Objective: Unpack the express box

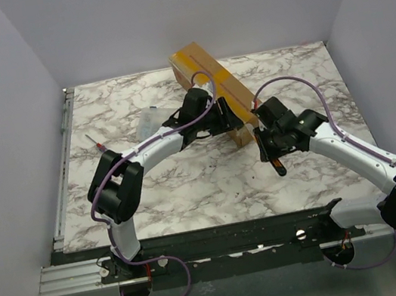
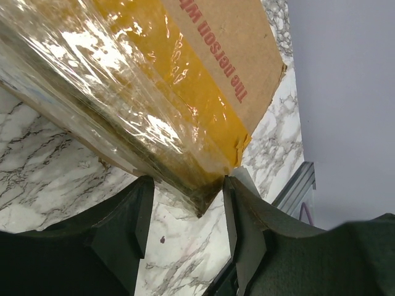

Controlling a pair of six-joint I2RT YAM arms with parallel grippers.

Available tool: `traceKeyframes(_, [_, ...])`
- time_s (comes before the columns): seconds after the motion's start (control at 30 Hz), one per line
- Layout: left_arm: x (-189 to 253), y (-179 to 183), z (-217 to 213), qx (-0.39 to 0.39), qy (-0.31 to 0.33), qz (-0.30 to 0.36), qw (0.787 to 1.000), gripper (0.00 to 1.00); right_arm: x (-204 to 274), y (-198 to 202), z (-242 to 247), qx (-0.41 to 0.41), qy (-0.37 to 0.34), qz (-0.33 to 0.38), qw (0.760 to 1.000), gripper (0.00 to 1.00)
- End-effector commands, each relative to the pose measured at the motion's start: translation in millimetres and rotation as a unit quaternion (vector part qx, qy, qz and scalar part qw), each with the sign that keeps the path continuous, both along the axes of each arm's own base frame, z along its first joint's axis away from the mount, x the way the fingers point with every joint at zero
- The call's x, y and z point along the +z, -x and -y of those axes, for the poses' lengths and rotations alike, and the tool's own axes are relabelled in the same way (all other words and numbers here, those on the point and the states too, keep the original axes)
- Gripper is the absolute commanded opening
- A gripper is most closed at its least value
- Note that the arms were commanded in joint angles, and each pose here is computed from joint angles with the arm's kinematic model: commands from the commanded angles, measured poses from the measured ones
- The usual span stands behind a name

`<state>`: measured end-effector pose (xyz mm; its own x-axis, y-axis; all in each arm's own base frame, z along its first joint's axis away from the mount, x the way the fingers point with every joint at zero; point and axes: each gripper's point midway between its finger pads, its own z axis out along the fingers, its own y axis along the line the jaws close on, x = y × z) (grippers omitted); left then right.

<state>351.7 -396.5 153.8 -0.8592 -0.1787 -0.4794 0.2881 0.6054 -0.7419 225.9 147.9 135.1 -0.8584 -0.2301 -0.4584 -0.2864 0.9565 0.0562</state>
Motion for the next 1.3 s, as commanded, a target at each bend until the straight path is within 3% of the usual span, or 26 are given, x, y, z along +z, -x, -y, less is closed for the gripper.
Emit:
traceKeyframes(0.0, [-8.3,14.1,9.3,-0.029,0.004,-0.012,0.999,0.54,-2.6,5.3,-15.4,0.033,-0.029,0.001,0.999,0.00])
traceKeyframes(0.33, [8.6,16.0,13.2,-0.038,0.024,0.003,0.999,0.56,-2.6,-0.3,-19.8,0.034,-0.019,0.030,0.999,0.00])
traceKeyframes(0.67, [31.6,14.2,16.6,-0.041,0.048,0.027,0.998,0.69,1.0,1.5,-23.1,0.045,0.003,0.047,0.998,0.00])
traceKeyframes(0.87, [37.3,16.4,25.1,-0.049,0.078,0.015,0.996,0.67,1.9,7.2,-34.7,0.067,-0.003,0.054,0.996,0.00])
traceKeyframes(1.0, [45.2,18.2,29.4,-0.051,0.101,0.004,0.994,0.65,7.8,8.3,-46.5,0.068,-0.047,0.067,0.994,0.01])
traceKeyframes(1.27, [41.8,20.3,26.8,-0.047,0.101,-0.003,0.994,0.64,4.8,0.2,-51.1,0.043,-0.072,0.095,0.992,0.01])
